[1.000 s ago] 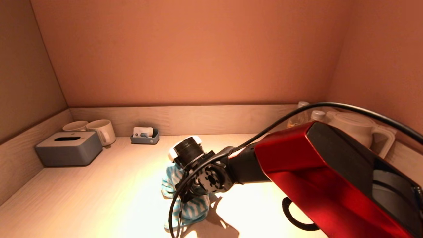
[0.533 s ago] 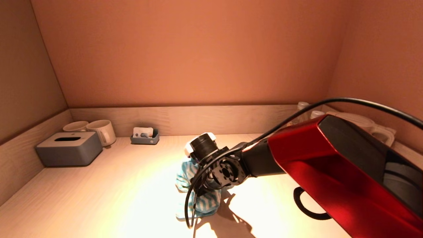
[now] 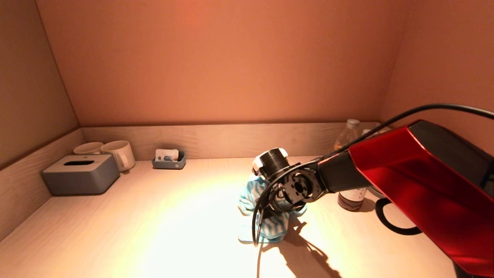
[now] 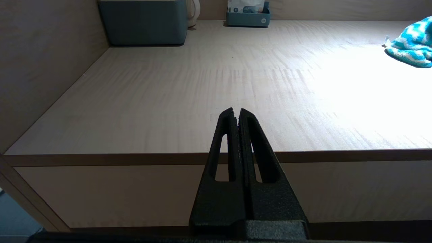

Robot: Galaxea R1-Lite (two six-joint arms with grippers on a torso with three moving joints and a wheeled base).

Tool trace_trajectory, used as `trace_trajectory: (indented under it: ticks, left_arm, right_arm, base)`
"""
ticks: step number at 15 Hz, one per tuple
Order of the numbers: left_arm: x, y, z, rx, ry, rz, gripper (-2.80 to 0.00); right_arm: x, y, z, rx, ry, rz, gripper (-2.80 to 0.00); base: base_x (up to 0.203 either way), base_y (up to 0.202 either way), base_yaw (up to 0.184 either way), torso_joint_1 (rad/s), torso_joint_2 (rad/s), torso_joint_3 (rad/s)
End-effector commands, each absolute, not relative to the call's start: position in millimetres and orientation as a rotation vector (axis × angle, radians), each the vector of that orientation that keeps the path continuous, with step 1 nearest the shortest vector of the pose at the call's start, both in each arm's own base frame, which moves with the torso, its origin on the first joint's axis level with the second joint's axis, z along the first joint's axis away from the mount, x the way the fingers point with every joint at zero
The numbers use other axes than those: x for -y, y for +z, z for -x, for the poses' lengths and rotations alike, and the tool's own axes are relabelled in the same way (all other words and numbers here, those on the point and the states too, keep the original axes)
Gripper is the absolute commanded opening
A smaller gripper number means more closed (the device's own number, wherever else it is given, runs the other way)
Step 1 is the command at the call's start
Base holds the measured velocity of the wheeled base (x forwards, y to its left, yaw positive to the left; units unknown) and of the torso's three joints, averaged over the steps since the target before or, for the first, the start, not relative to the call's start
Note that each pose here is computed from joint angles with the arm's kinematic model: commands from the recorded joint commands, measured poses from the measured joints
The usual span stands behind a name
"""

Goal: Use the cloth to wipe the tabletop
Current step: Sweep the stains on the table

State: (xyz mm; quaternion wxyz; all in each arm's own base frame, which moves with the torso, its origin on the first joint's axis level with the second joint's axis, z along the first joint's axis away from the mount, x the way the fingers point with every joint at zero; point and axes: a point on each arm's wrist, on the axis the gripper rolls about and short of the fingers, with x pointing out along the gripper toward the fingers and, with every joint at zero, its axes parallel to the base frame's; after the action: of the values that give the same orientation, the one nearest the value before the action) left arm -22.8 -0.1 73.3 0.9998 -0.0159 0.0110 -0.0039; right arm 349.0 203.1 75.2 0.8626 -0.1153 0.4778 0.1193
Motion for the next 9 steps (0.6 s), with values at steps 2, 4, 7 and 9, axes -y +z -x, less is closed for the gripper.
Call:
trace_trajectory:
  ticks: [2, 4, 7, 9]
  left_arm:
    - [0.1, 73.3, 22.8, -0.022, -0.009, 0.032, -2.80]
    - [0.1, 73.3, 22.8, -0.022, -0.009, 0.032, -2.80]
    - [0.1, 73.3, 22.8, -0.022, -0.009, 0.032, -2.80]
    - [0.1, 73.3, 22.8, -0.022, -0.009, 0.032, -2.80]
  right_arm:
    - [-184.8, 75.7, -341.4, -1.035, 0.223, 0.235, -2.80]
    - [-175.9, 76.3, -331.9, -1.048, 0.218, 0.232, -2.80]
    - [-181.6, 78.4, -311.7, -1.032, 0.257, 0.250, -2.80]
    - [-200.7, 80.0, -285.0, -1.031, 0.341, 0.289, -2.80]
  base:
    - [0.000, 0.000, 0.000, 0.000, 0.00, 0.000]
    - [0.000, 0.000, 0.000, 0.000, 0.00, 0.000]
    - [0.000, 0.000, 0.000, 0.000, 0.00, 0.000]
    - [0.000, 0.000, 0.000, 0.000, 0.00, 0.000]
